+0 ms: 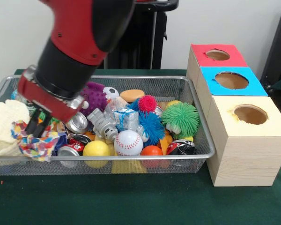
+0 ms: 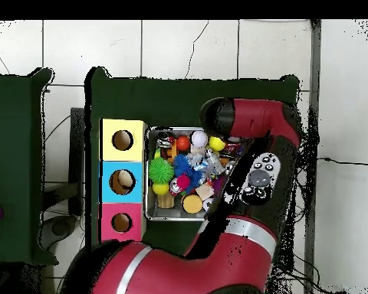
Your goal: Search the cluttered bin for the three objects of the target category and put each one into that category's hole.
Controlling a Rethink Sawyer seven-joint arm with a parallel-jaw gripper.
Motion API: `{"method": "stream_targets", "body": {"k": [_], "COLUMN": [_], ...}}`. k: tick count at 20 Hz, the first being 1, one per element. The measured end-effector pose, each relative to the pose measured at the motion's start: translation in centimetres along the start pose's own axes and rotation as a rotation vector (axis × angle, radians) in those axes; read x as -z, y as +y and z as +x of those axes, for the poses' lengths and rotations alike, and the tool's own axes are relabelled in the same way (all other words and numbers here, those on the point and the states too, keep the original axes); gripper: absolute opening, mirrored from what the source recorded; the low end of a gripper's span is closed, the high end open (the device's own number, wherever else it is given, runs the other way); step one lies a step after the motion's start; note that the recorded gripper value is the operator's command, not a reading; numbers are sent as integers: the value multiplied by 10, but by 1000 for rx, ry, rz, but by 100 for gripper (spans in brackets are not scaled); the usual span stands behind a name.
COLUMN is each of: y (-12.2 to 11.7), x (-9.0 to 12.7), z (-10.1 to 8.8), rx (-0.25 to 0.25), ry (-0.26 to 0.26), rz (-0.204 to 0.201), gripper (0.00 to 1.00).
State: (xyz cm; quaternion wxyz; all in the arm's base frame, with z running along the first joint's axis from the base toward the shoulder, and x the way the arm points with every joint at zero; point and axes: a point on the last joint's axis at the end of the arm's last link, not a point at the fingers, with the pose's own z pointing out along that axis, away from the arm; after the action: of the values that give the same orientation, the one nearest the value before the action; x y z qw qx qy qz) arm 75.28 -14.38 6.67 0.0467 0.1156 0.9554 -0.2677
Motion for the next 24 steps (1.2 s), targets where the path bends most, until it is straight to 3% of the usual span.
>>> {"method": "stream_targets", "body": {"k": [7,18,24], "y": [22,-3,-14], "x": [21,34,39], "z": [0,-11,-10], "rx": [64,64,55], "ry": [-39,-67,-39], "rz": [60,125,149], "gripper": [0,0,0]}}
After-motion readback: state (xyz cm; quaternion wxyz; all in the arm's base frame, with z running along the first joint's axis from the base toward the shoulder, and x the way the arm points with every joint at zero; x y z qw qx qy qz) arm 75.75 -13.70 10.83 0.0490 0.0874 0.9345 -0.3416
